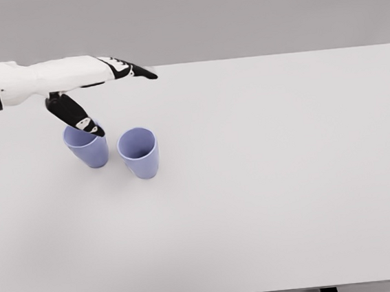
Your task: Place the right cup on the left cup with left arm
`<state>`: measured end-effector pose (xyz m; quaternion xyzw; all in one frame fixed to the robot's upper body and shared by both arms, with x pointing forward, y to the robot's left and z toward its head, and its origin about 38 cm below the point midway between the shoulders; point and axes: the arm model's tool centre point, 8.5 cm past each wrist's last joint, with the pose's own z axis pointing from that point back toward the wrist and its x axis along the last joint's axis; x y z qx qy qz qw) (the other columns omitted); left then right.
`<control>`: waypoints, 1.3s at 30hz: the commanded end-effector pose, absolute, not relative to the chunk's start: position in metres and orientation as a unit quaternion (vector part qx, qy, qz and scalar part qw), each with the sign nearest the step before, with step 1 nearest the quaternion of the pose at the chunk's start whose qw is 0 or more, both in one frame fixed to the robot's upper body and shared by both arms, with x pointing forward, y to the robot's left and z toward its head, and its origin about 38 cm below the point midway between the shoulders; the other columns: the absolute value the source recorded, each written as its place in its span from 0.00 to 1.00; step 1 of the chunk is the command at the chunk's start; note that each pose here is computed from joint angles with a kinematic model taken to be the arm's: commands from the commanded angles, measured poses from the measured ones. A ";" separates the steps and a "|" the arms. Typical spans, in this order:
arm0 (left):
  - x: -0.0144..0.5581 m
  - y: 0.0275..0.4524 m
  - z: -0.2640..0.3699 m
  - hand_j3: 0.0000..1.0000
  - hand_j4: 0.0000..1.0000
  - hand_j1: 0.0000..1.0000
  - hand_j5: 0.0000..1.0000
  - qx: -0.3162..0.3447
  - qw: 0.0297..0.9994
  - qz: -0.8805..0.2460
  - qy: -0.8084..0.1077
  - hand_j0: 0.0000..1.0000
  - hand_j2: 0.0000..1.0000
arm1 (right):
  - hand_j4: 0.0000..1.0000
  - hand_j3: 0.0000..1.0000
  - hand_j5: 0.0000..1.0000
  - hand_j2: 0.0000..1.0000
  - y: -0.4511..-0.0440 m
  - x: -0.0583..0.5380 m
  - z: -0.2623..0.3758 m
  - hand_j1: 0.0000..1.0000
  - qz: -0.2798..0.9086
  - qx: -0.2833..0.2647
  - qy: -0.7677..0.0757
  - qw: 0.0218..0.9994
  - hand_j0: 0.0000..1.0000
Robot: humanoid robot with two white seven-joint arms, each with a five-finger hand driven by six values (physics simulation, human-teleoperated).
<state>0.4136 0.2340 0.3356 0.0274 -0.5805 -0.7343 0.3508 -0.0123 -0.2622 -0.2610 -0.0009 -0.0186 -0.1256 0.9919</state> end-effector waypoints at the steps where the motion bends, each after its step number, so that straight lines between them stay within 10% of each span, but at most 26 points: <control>1: 0.413 0.219 0.318 1.00 1.00 1.00 1.00 0.001 0.362 -0.739 -0.568 1.00 1.00 | 1.00 1.00 1.00 1.00 -0.262 -0.012 -0.261 1.00 -0.126 -0.001 -0.019 0.992 1.00; 39: 0.415 0.201 0.283 1.00 1.00 1.00 1.00 0.078 0.294 -0.847 -0.435 1.00 1.00 | 1.00 1.00 1.00 1.00 -0.262 -0.012 -0.261 1.00 -0.126 -0.001 -0.019 0.992 1.00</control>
